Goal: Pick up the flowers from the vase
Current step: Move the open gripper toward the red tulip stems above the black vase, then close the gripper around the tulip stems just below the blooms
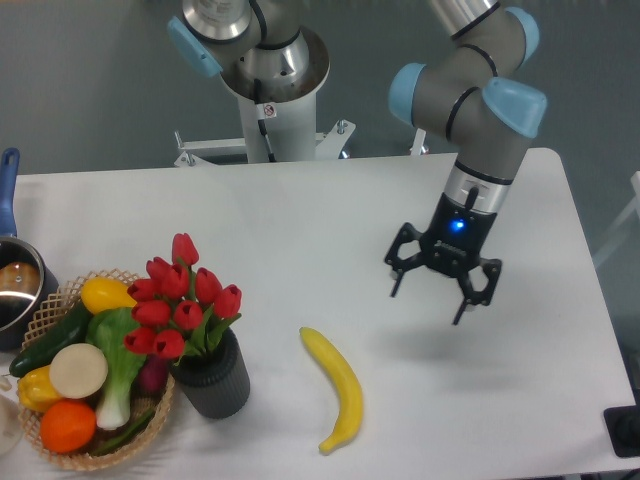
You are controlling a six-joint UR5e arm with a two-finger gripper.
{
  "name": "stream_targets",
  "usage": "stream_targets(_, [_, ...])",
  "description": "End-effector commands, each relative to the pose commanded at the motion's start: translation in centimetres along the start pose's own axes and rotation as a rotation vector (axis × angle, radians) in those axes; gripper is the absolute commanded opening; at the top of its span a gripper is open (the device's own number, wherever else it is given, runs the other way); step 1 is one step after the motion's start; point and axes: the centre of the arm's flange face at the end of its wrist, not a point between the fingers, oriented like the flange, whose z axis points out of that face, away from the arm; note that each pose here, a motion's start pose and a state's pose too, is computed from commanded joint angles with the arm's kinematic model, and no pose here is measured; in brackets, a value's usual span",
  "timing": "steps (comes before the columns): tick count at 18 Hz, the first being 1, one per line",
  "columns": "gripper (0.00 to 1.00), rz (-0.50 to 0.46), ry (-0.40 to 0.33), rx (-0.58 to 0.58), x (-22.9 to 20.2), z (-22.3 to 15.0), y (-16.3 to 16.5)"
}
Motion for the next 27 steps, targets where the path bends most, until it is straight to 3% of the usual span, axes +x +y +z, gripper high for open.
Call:
stream_targets(3, [1.00,0.023,0.112,0.069,3.9,3.6,-1.8])
stream_targets(10, [1.00,0.165,0.235,0.062,9.9,9.3,-4.8])
stream_targets(16, [1.00,0.184,0.241,0.063,10.1,9.7,-4.9])
stream_targets(21, [0.93,0.194,0.267,0.059,11.0,10.9,-4.3])
stream_targets(23, [0.80,0.197,0.292,0.054,11.9,12.1,-4.4])
stream_targets(25, [0.53,0.203,0.305,0.052,12.3,12.8,-4.3])
stream_targets(27, [0.19,0.241,0.305,0.057,12.2,12.9,-4.1])
